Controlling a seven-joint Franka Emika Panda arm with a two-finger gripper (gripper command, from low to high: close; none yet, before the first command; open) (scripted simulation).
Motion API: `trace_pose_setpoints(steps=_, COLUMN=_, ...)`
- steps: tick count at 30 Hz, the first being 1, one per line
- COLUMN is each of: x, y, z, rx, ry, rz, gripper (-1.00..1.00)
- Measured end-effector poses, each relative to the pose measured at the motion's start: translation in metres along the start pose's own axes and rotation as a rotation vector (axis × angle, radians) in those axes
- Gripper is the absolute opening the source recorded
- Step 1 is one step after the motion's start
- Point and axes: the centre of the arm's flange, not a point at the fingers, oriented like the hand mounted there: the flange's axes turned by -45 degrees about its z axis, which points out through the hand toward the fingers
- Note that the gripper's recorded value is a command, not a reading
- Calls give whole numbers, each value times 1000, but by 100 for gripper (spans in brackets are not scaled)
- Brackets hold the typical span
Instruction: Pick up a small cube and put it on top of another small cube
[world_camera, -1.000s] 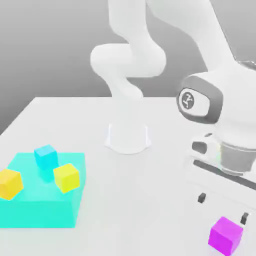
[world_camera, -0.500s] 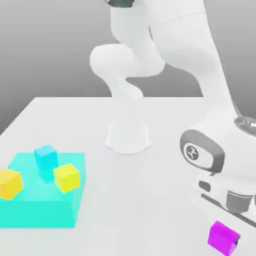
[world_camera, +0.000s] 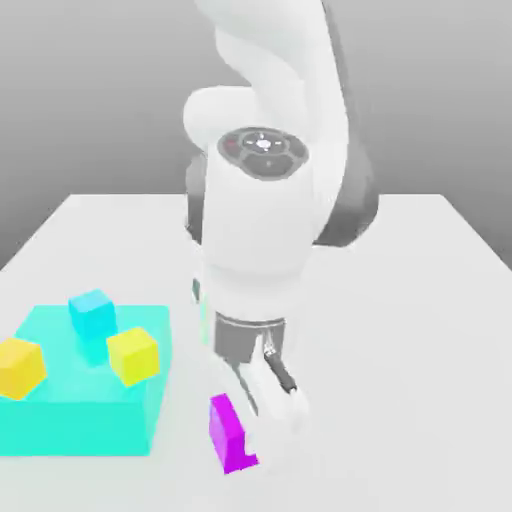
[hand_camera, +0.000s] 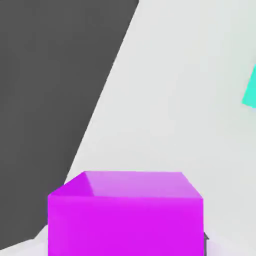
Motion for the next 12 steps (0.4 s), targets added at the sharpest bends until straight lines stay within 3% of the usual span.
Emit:
trace_pose_setpoints(steps=5, x=162, y=131, z=-35, rx=25, ry=-43, rz=363, gripper=-100)
trace_pose_setpoints(steps=8, x=221, y=211, z=-6, rx=40, ry=-61, rz=546, gripper=-100)
trace_pose_setpoints(steps=9, x=204, y=186, z=2, rx=43, ry=-60, rz=485, gripper=100)
trace_pose_setpoints(steps=12, x=197, y=174, z=1, rx=44, ry=-59, rz=456, gripper=100)
